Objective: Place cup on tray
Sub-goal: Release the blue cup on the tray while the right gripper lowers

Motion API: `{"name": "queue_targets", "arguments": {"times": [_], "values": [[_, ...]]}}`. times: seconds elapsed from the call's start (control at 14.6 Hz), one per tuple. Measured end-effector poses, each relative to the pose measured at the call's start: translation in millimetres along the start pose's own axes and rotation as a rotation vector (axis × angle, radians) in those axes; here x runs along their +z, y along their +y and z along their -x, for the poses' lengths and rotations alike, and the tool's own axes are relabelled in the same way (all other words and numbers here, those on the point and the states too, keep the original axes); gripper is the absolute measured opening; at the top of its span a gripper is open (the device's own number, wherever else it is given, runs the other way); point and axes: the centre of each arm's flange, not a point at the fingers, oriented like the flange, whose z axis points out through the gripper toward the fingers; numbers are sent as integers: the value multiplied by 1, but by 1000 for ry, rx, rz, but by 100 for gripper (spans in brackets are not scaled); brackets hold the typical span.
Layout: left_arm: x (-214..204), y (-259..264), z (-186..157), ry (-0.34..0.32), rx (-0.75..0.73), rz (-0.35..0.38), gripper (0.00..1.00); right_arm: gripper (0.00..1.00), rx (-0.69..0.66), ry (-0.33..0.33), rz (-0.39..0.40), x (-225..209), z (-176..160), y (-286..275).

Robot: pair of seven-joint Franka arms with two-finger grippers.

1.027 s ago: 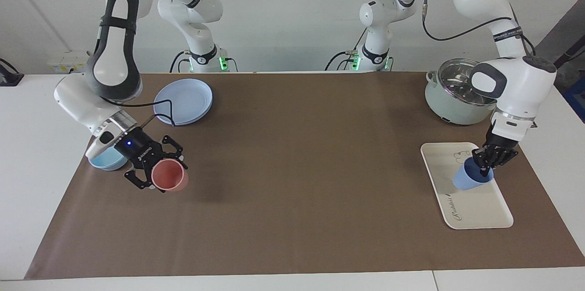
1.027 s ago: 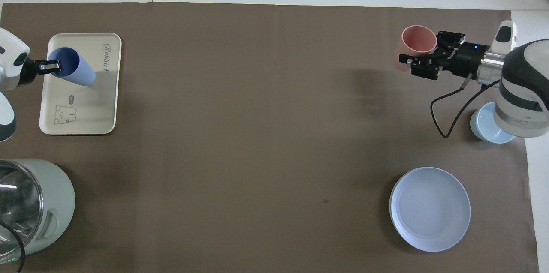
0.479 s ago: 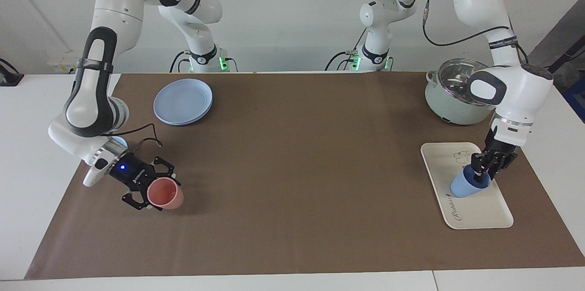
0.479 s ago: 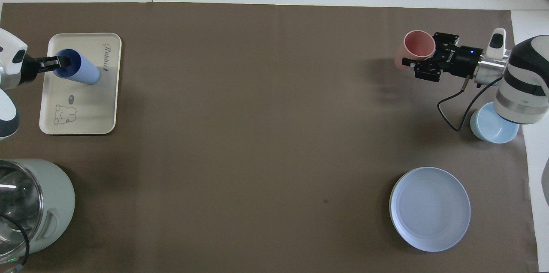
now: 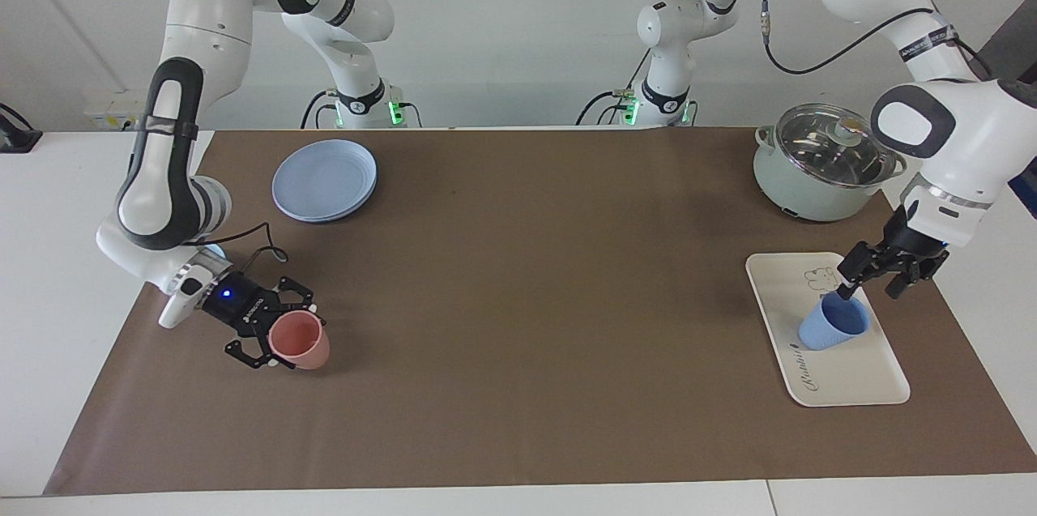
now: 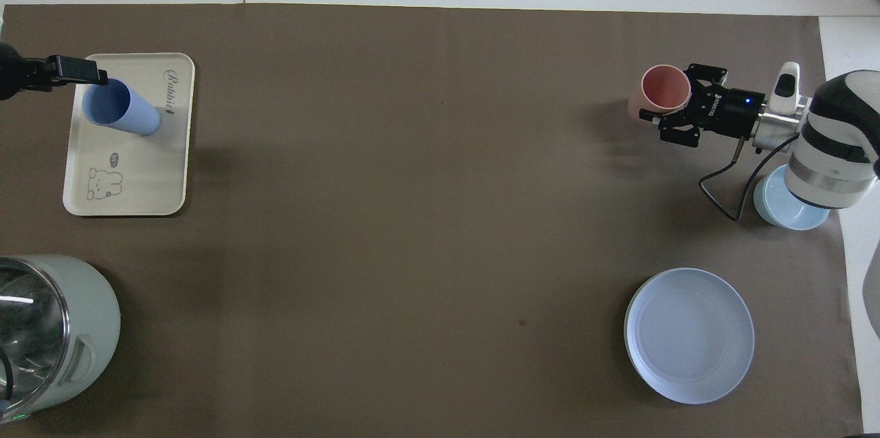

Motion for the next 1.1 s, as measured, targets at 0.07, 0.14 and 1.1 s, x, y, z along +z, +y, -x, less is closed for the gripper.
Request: {"name": "queue_targets", "arguments": {"times": [0.07,0.14,1.1], "values": [[-12,20,0,-39,0,-16,100,83,0,-1,3,-3,4,0],[-24,45,1,-79,0,-30,100,83,4,-2,6,-5,8,0],[-162,188,113,-172,74,-131,100,100,-1,20,5,-3,25,-10]]}}
